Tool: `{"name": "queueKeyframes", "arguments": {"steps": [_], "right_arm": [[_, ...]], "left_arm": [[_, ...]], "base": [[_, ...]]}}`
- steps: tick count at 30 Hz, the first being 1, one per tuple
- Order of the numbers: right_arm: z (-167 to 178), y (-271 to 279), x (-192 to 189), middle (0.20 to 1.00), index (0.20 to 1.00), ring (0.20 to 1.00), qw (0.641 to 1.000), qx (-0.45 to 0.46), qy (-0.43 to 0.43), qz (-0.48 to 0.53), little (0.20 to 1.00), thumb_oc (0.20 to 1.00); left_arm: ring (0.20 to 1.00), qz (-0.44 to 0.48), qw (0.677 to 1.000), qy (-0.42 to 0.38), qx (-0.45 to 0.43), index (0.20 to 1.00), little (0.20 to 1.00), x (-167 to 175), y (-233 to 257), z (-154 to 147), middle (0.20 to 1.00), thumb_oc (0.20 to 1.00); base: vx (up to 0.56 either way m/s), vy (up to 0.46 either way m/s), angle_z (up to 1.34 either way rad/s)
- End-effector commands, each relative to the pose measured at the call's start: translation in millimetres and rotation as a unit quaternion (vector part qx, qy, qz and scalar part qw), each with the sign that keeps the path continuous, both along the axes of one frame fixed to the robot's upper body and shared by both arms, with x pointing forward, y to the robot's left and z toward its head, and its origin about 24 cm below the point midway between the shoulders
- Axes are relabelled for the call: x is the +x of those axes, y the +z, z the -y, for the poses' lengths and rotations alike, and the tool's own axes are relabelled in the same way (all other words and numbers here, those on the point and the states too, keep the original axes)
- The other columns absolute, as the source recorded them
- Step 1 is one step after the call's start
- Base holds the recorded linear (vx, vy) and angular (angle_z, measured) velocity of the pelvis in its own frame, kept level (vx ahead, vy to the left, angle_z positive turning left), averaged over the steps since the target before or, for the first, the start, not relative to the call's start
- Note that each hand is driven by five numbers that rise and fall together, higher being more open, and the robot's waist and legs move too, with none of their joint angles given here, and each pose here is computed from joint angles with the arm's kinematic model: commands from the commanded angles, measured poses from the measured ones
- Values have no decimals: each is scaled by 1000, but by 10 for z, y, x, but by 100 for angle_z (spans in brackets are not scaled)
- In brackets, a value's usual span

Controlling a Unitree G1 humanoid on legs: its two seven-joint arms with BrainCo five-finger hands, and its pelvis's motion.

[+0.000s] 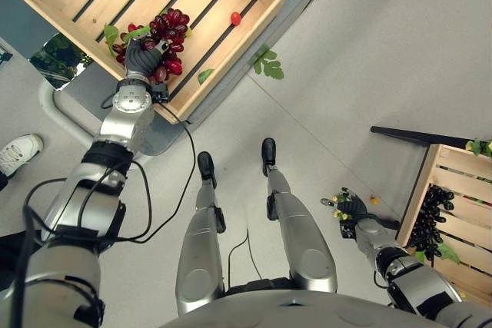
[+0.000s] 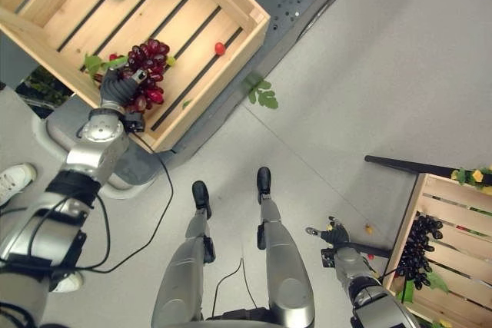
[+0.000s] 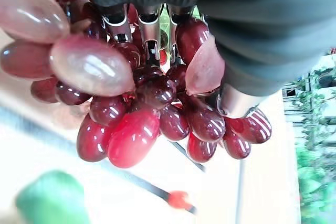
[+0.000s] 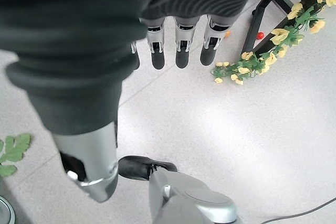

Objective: Pick up the fruits from the basket on one side to the basket on the other side

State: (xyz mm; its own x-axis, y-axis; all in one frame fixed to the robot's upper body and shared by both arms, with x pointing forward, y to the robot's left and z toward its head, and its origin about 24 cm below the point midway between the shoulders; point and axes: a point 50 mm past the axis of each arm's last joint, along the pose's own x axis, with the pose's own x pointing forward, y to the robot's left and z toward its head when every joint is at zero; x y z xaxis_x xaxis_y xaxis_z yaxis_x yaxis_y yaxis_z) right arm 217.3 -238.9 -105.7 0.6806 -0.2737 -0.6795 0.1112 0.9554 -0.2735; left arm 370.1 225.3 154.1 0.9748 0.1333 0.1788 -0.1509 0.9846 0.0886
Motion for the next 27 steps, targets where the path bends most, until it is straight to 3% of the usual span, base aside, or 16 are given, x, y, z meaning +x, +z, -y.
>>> {"name": "queueKeyframes", "arguments": {"steps": [1, 16, 22, 27], "right_arm": [[27, -108, -201, 1000, 1000, 1000, 999, 6, -13, -29, 1000, 1000], [-140, 222, 145, 1000, 1000, 1000, 994, 5, 86, 73, 1000, 1000], [-253, 768, 476, 1000, 1000, 1000, 963, -19, 189, 190, 1000, 1000], [-292, 1090, 614, 1000, 1000, 1000, 941, -43, 222, 253, 1000, 1000]], "left_arm": [[200, 20, 999, 3, -47, 200, 200, -60, -15, -97, 200, 200], [200, 32, 991, -60, -115, 200, 200, -517, -318, 45, 200, 200], [200, 3, 988, -82, -131, 200, 200, -666, -529, 119, 200, 200], [200, 4, 988, -85, -132, 200, 200, -684, -548, 159, 200, 200]], "base": [[0, 0, 0], [5, 9, 0], [24, 23, -1], [7, 5, 0]]}}
